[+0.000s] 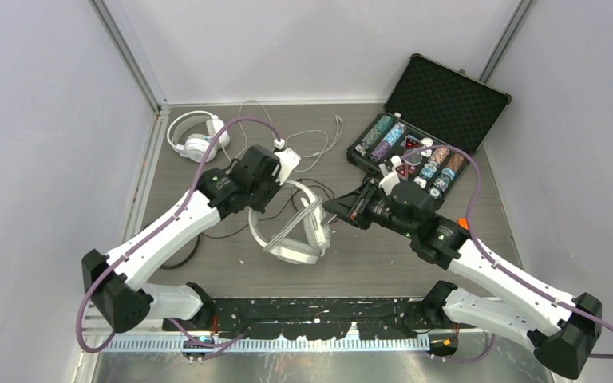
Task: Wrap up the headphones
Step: Wrap the headphones cable around the headphones.
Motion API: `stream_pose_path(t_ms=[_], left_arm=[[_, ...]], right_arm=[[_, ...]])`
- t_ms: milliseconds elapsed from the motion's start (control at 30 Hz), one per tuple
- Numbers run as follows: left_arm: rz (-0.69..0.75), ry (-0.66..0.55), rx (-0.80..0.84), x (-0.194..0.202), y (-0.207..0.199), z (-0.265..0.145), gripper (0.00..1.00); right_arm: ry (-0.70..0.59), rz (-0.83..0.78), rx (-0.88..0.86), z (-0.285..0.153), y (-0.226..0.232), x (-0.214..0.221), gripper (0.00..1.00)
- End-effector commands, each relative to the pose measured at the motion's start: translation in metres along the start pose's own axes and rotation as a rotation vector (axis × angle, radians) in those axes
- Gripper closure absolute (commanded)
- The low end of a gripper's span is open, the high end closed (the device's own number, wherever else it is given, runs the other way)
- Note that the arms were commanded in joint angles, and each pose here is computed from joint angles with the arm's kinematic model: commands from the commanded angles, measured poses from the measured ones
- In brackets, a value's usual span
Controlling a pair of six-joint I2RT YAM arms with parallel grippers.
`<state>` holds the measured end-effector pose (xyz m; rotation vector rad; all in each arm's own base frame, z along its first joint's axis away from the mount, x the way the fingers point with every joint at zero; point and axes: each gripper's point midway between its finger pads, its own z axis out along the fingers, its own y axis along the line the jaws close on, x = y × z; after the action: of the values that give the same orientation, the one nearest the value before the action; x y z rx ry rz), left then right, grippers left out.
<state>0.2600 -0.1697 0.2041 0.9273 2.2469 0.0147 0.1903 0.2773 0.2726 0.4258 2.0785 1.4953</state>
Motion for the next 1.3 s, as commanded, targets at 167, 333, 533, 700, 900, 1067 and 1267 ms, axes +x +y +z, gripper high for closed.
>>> stream_pose_path(t_ms=[167, 333, 533, 700, 900, 1067, 1267], left_arm=[[-0.218, 0.014, -0.215, -0.003, 0.028, -0.003, 1.00], [-0.270, 0.059, -0.239, 0.003, 0.026, 0.008, 1.00], [-0.269, 0.126, -0.232, 0.012, 0.013, 0.029, 1.00], [-0.237, 0.141, -0.194, 0.012, 0.002, 0.045, 1.00], [-0.242, 0.178, -0.179, 0.019, -0.012, 0.062, 1.00], [-0.265, 0.214, -0.187, 0.025, -0.018, 0.075, 1.00], [-0.289, 0.239, -0.187, 0.027, -0.023, 0.086, 1.00]], right_arm=[[-0.096, 0.045, -0.038, 0.017, 0.030, -0.027, 1.00], [-0.120, 0.067, -0.014, 0.027, 0.025, -0.032, 1.00], [-0.102, -0.023, 0.116, 0.044, 0.002, -0.032, 1.00], [-0.106, -0.027, 0.242, 0.054, -0.034, -0.031, 0.96], [-0.073, 0.002, 0.279, 0.066, -0.049, -0.024, 0.96], [-0.044, -0.017, 0.353, 0.071, -0.064, -0.020, 0.92], [0.005, -0.058, 0.473, 0.071, -0.093, -0.012, 0.85]])
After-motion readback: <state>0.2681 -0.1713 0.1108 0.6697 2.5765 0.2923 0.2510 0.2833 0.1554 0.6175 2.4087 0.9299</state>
